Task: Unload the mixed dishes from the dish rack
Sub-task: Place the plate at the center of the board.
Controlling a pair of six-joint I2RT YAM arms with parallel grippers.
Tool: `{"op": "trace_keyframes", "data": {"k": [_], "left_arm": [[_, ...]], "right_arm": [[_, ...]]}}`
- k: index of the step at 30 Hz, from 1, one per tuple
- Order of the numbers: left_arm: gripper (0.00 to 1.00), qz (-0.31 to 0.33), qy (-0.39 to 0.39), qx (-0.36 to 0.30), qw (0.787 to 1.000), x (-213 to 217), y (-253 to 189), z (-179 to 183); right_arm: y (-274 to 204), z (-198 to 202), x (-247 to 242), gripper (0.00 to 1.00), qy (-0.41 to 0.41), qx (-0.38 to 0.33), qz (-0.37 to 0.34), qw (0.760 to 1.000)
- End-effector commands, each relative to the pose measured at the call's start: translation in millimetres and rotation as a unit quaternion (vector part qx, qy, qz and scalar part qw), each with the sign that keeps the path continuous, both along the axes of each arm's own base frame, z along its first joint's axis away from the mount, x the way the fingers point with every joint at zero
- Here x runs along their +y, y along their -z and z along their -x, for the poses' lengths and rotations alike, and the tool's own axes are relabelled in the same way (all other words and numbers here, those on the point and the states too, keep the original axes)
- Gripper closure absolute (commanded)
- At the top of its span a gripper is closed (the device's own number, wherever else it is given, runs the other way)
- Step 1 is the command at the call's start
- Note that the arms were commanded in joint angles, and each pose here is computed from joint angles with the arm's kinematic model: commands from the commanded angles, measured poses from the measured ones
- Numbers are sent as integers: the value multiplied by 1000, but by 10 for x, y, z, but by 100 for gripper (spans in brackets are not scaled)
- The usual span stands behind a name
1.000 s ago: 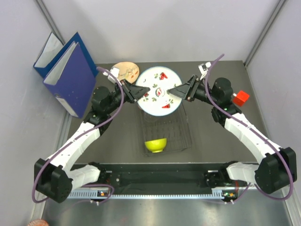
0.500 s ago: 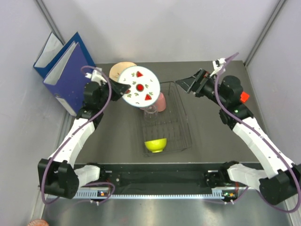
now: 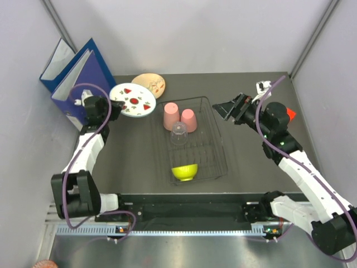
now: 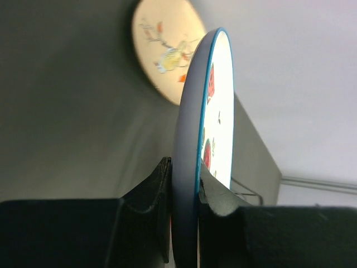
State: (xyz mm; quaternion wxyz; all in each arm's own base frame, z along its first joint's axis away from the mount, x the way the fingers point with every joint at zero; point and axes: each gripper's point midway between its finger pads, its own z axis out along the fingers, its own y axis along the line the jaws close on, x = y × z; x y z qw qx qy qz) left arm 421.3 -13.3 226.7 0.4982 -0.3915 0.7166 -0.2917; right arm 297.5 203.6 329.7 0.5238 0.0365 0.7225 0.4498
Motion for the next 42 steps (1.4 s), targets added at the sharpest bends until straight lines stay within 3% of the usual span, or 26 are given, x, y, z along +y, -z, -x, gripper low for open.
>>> {"op": "trace_keyframes", "data": {"k": [1, 14, 25, 36, 42], "left_arm": [[100, -3, -12, -57, 998, 85, -295, -220], [100, -15, -20, 48, 999, 162, 704, -222], [100, -19, -14, 97, 995, 200, 1095, -427], [100, -23, -16, 220, 975, 283, 1693, -249], [80, -6, 4, 302, 953, 220, 2063, 36]], "right_arm": [[-113, 50, -33, 0, -1, -41, 2, 999], [148, 31, 50, 0, -22, -24, 8, 999], [209, 2, 70, 0, -26, -17, 14, 999], [285, -15, 70, 0, -25, -8, 21, 999], [345, -3, 72, 0, -26, -1, 21, 999]]}}
